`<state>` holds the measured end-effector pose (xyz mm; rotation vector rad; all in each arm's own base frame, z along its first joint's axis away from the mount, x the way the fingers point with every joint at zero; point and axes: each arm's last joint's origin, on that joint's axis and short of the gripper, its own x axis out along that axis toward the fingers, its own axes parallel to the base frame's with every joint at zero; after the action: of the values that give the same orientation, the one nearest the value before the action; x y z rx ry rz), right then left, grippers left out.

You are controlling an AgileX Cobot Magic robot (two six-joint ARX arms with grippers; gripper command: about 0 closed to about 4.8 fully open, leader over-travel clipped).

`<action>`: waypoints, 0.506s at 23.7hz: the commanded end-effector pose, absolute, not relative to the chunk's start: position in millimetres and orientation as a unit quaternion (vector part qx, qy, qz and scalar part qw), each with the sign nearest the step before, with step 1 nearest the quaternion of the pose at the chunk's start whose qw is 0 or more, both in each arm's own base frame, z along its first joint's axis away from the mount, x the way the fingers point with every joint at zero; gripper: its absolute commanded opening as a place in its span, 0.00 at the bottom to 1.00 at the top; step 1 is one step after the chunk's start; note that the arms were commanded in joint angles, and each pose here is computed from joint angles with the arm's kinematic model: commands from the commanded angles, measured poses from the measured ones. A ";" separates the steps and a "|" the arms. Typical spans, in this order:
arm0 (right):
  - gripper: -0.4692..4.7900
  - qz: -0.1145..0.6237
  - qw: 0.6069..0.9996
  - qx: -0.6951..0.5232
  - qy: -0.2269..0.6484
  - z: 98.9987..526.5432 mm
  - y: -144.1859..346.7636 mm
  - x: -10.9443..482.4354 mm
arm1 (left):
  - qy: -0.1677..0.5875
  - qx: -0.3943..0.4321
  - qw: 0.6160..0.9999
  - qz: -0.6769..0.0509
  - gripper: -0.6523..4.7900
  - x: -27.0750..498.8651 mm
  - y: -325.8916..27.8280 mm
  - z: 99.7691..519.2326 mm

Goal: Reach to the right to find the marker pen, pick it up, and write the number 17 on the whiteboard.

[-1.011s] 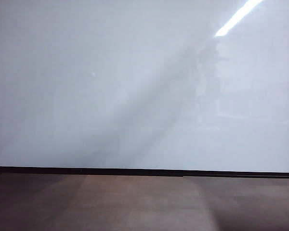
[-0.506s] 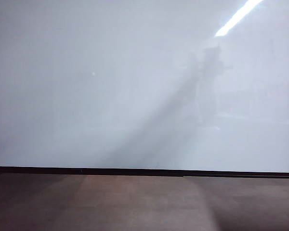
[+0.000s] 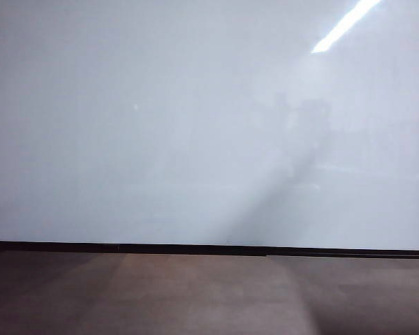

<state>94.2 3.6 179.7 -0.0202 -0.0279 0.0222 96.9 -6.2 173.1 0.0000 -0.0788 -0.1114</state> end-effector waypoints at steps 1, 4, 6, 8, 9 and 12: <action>0.09 0.013 0.999 0.013 -0.042 174.8 3.8 96.7 | -0.044 -0.001 0.998 -0.055 0.11 96.8 -6.0 174.2; 0.09 0.014 0.999 0.019 -0.036 171.9 3.9 97.2 | -0.044 -0.001 0.998 -0.055 0.11 96.8 -6.0 174.1; 0.09 0.014 0.999 0.019 -0.038 172.3 3.9 97.1 | -0.044 -0.001 0.998 -0.055 0.11 96.8 -6.0 174.2; 0.09 0.014 0.999 0.020 -0.040 172.6 3.9 97.1 | -0.044 -0.001 0.998 -0.055 0.11 96.8 -6.0 174.1; 0.09 0.015 0.999 0.020 -0.041 172.8 4.1 97.1 | -0.044 -0.001 0.998 -0.055 0.11 96.8 -6.0 174.1; 0.09 0.021 0.999 0.023 -0.041 172.9 5.3 97.0 | -0.044 -0.001 0.998 -0.055 0.11 96.8 -6.0 174.1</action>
<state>97.0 4.4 171.5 0.0391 -0.0606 0.0309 96.9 -6.2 172.7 -0.0004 -0.0749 -0.1114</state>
